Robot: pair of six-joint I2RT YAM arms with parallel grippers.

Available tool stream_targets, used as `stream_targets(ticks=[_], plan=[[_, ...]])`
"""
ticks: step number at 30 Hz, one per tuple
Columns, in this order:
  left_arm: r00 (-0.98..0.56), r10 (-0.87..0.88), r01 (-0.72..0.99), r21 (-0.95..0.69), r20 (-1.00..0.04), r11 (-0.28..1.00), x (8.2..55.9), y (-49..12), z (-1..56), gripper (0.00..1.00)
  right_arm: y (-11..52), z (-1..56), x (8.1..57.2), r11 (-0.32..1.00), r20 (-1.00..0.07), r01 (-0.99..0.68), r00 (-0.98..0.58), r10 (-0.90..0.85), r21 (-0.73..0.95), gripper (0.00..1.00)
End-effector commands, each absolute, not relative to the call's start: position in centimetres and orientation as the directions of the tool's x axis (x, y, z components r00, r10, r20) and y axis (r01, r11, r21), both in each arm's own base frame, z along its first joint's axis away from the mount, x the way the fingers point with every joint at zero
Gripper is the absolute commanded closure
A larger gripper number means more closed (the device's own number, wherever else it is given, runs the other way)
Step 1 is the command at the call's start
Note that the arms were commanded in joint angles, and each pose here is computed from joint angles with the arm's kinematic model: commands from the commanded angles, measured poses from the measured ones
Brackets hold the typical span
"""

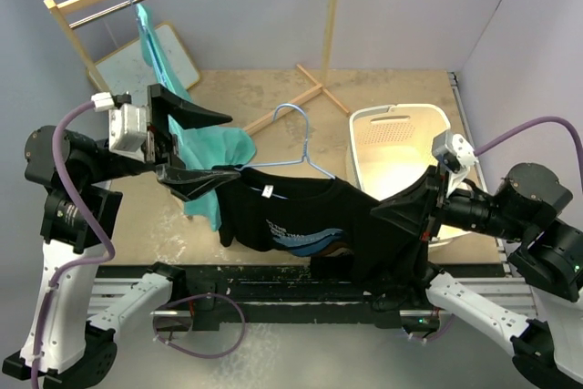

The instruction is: Remove the t-shirt from the hanger

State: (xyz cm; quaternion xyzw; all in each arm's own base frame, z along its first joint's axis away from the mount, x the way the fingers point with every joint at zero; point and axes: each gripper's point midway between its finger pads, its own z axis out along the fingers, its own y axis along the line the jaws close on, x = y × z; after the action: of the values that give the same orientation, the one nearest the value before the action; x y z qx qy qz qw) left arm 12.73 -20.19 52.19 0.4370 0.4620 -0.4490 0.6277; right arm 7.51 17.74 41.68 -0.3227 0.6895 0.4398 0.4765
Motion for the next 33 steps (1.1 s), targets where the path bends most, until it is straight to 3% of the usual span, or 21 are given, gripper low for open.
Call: stream_targets(ticks=[1, 8, 20, 24, 26, 28, 29, 33], plan=[[0.124, -0.143, 0.989, 0.110, -0.982, 0.103, 12.2, -21.0, 50.5, 0.07, 18.3, 45.5, 6.2, 0.303, -0.969, -0.920, -0.240, 0.066, 0.248, 1.00], [0.034, -0.116, 0.998, 0.027, -0.993, 0.060, 12.8, -21.5, 48.5, 0.12, 18.7, 46.7, 6.3, 0.282, -0.968, -0.926, -0.234, 0.094, 0.251, 1.00], [-0.117, -0.085, 0.993, -0.115, -0.990, -0.018, 13.3, -22.4, 45.7, 0.31, 19.6, 47.9, 7.6, 0.282, -0.967, -0.926, -0.222, 0.128, 0.250, 1.00], [-0.136, -0.087, 0.990, -0.131, -0.987, -0.059, 13.0, -22.9, 45.3, 0.49, 20.3, 48.3, 8.3, 0.278, -0.964, -0.925, -0.227, 0.139, 0.258, 1.00], [-0.143, -0.082, 0.988, -0.137, -0.986, -0.074, 12.9, -23.2, 45.1, 0.67, 20.5, 48.5, 8.7, 0.284, -0.964, -0.924, -0.224, 0.144, 0.257, 1.00], [-0.144, -0.080, 0.988, -0.138, -0.986, -0.074, 13.1, -23.3, 45.0, 0.96, 20.6, 48.4, 9.0, 0.288, -0.963, -0.921, -0.230, 0.144, 0.263, 1.00], [-0.140, -0.083, 0.989, -0.135, -0.987, -0.064, 13.3, -23.3, 45.0, 1.00, 20.6, 48.4, 9.2, 0.297, -0.962, -0.918, -0.231, 0.144, 0.264, 1.00], [-0.092, -0.099, 0.995, -0.095, -0.991, 0.030, 14.2, -23.0, 45.5, 1.00, 20.1, 46.8, 10.5, 0.378, -0.959, -0.882, -0.252, 0.128, 0.282, 1.00]])
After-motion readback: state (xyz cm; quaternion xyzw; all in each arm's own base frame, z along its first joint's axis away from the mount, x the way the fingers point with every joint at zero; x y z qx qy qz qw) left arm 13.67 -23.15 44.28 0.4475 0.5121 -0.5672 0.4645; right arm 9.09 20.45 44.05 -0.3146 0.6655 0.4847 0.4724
